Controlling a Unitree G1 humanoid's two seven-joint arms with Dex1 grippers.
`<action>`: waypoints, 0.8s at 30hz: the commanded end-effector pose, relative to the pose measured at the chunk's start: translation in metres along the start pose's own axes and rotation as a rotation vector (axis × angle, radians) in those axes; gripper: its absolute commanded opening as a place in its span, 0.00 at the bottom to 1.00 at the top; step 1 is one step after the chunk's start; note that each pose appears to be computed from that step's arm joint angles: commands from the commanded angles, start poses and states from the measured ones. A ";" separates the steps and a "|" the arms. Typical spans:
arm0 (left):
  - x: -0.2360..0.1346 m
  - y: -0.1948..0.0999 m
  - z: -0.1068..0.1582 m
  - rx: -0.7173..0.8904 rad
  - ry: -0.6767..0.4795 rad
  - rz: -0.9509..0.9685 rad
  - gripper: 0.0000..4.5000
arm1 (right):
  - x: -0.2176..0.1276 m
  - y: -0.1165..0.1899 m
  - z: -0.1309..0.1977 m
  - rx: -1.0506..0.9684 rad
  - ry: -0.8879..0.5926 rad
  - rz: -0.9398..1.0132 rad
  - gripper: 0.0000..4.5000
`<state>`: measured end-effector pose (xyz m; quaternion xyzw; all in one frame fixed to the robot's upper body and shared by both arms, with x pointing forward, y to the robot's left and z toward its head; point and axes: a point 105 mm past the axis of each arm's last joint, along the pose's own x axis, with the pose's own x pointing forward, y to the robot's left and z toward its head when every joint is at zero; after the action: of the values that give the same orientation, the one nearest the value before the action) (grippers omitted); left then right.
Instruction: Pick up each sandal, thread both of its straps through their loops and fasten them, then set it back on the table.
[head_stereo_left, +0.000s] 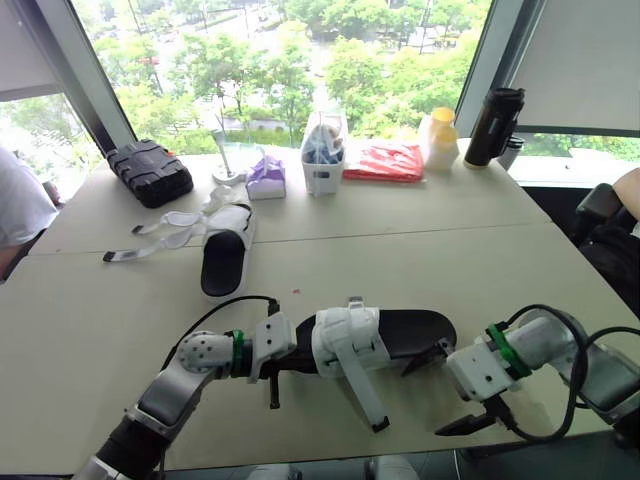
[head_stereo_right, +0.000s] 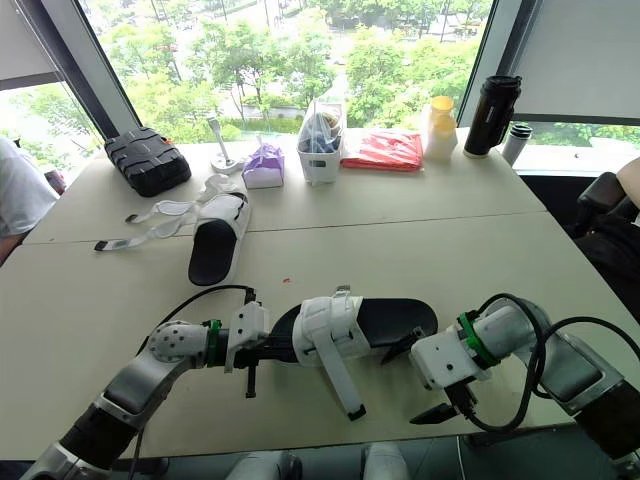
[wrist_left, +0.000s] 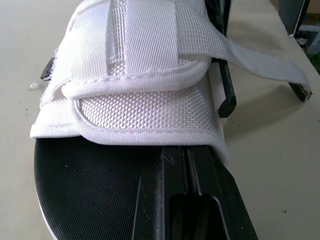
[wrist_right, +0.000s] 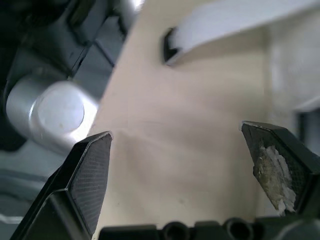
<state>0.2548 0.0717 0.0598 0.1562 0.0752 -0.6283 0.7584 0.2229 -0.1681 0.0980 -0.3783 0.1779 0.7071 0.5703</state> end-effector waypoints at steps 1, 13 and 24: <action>0.001 -0.021 -0.070 -0.157 0.248 -0.043 0.00 | -0.009 -0.008 0.011 0.304 -0.069 0.011 0.99; 0.009 -0.028 -0.068 -0.142 0.241 -0.079 0.00 | 0.023 -0.006 0.041 1.035 -0.259 0.280 0.99; 0.010 -0.032 -0.068 -0.141 0.241 -0.076 0.00 | 0.052 -0.019 0.064 1.117 -0.348 0.273 0.99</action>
<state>0.2549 0.0617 0.0590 0.1593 0.0630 -0.6390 0.7499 0.2124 -0.0865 0.0966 0.1232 0.4879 0.6254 0.5964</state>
